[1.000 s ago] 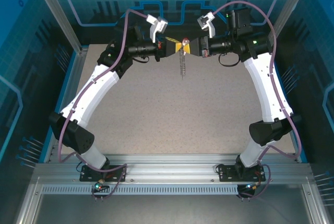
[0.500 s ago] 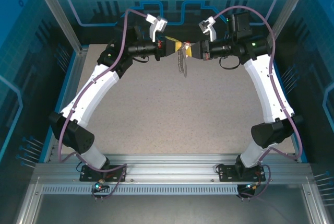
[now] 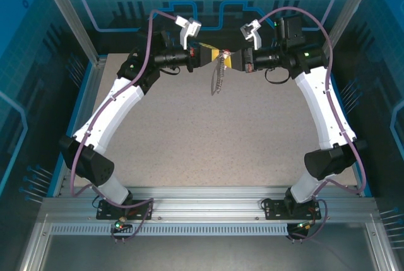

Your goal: Put the keys on the keyring

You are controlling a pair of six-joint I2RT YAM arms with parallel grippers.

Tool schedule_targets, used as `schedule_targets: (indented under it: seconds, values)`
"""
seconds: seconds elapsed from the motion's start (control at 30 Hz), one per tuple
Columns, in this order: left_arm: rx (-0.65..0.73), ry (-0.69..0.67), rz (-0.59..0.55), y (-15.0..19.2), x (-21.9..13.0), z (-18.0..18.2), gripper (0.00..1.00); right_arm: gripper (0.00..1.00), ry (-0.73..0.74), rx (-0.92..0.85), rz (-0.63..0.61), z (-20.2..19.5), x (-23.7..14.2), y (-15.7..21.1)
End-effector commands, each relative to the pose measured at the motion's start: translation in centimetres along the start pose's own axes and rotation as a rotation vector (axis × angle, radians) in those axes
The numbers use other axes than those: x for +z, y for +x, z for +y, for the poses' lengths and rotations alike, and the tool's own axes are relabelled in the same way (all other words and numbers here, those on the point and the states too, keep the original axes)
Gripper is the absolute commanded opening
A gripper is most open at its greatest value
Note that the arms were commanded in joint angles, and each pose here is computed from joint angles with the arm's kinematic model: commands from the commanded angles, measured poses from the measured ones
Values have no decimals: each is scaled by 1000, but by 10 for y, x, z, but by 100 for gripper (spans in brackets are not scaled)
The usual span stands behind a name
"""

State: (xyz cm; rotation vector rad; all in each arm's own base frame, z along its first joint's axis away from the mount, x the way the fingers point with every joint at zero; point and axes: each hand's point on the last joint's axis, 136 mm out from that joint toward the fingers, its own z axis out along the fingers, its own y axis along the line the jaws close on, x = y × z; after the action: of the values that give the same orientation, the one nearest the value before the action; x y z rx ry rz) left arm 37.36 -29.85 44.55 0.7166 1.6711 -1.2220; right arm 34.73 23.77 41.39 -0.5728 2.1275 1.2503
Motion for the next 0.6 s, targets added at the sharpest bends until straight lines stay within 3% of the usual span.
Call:
schedule_targets:
  seconds: [0.0, 0.57]
  values:
    - [37, 55, -22, -11, -3, -13, 0, 0, 6, -25, -36, 7, -7, -15]
    - [11, 66, -10, -6, -1, -11, 0, 0, -11, -32, -32, 8, -5, -24]
